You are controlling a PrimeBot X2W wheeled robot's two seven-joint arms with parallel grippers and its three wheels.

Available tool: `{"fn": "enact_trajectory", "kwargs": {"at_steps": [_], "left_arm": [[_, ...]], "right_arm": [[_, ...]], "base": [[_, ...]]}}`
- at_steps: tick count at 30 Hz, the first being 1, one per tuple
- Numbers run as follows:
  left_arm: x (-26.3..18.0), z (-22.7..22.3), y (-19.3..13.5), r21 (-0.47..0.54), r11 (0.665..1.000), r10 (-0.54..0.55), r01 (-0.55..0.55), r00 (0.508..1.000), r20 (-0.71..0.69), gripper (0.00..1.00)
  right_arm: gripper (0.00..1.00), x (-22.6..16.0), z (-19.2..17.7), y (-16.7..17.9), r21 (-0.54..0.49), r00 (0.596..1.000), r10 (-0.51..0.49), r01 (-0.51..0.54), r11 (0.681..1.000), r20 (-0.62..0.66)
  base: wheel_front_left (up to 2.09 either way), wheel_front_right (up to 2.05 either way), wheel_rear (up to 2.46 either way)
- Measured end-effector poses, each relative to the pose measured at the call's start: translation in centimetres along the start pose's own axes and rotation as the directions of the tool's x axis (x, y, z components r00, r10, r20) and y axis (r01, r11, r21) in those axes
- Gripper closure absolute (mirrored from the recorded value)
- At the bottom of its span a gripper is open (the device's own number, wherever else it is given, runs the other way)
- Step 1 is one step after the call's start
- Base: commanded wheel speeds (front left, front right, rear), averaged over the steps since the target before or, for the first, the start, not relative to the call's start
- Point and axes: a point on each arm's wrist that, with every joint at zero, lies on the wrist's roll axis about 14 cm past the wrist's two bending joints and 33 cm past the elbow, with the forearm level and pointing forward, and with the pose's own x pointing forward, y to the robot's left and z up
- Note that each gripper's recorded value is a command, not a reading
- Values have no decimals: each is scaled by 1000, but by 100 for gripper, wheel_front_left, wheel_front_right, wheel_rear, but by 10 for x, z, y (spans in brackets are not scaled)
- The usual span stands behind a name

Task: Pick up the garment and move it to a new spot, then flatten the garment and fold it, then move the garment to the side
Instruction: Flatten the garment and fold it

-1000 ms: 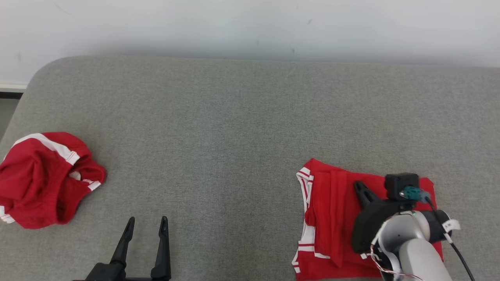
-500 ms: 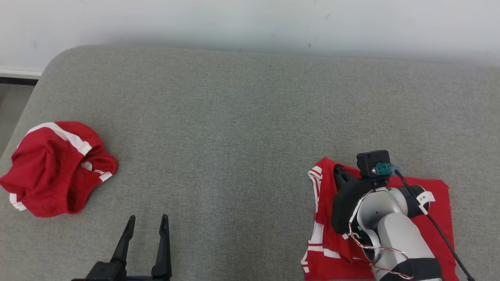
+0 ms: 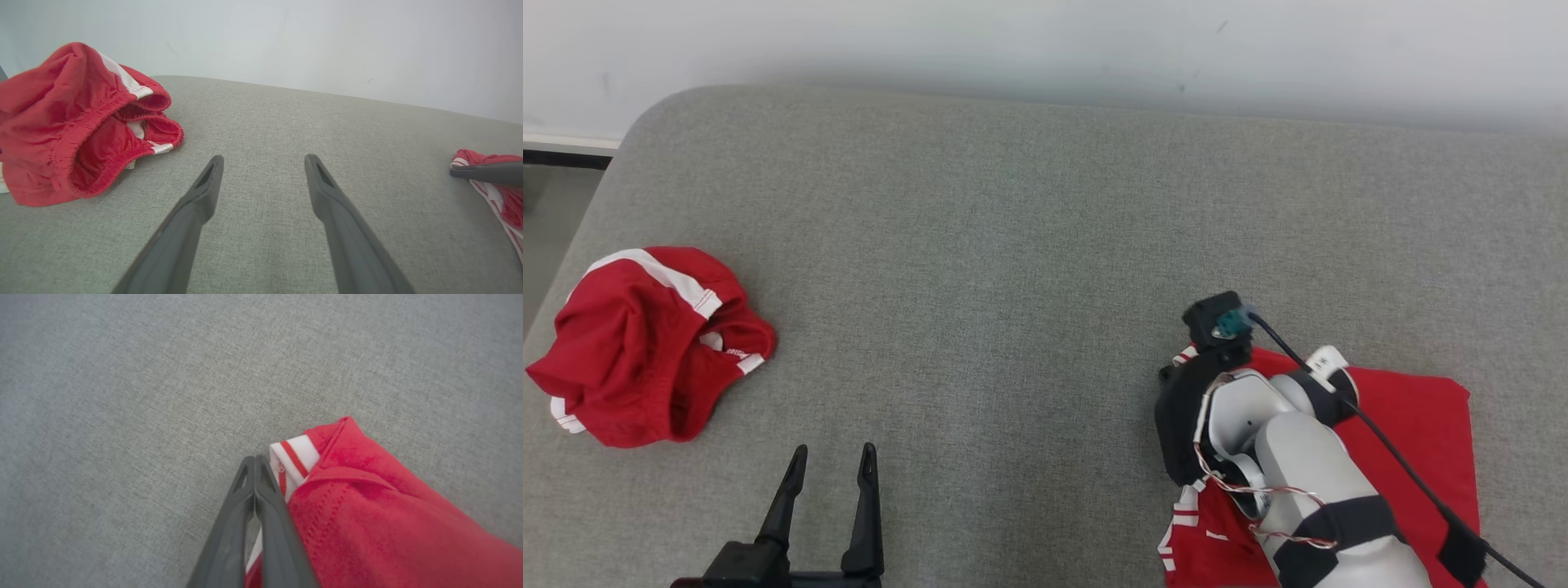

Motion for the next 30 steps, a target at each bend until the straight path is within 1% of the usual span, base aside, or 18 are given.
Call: {"fn": "enact_trajectory", "kwargs": {"at_steps": [4, 7, 11, 14, 17, 19, 21, 23, 26, 30], "left_arm": [[-1, 1, 0, -1, 1000, 1, -1, 1000, 4, 0], [-2, 2, 1, -7, 1000, 6, -6, 1000, 6, 0], [-2, 3, 2, -11, 1000, 13, -13, 1000, 8, 0], [-3, 5, 4, -13, 1000, 18, -18, 1000, 14, 0], [-3, 6, 5, -12, 1000, 24, -24, 999, 20, 0], [-4, 8, 5, -12, 1000, 27, -27, 999, 24, 0], [-5, 8, 6, -13, 1000, 27, -27, 999, 26, 0], [-7, 8, 5, -14, 1000, 25, -25, 999, 26, 0], [-9, 10, 3, -15, 1000, 20, -19, 999, 32, 0], [-9, 10, -1, -18, 1000, 7, -6, 999, 33, 0]], "right_arm": [[100, 0, 6, 9, -56, 998, 14, -17, 998, -60], [100, -2, 20, 17, -67, 998, 42, -44, 997, -37], [100, -9, 59, 26, -61, 993, 83, -78, 995, 87], [100, -20, 86, 30, -58, 976, 104, -94, 994, 193], [100, -38, 113, 19, -45, 943, 85, -75, 996, 321], [100, -51, 119, 6, -29, 925, 52, -45, 999, 377], [100, -63, 113, -11, 1, 912, 4, -5, 1000, 410], [100, -75, 97, -31, 39, 905, -59, 47, 998, 420], [100, -93, 61, -58, 94, 902, -166, 140, 986, 399], [100, -115, 9, -72, 150, 903, -258, 219, 964, 343]], "base": [[0, 0, 0], [0, 0, 0], [0, 0, 0], [0, 0, 0], [0, 0, 0], [0, 0, 0], [0, 0, 0], [0, 0, 0], [0, 0, 0], [0, 0, 0]]}}
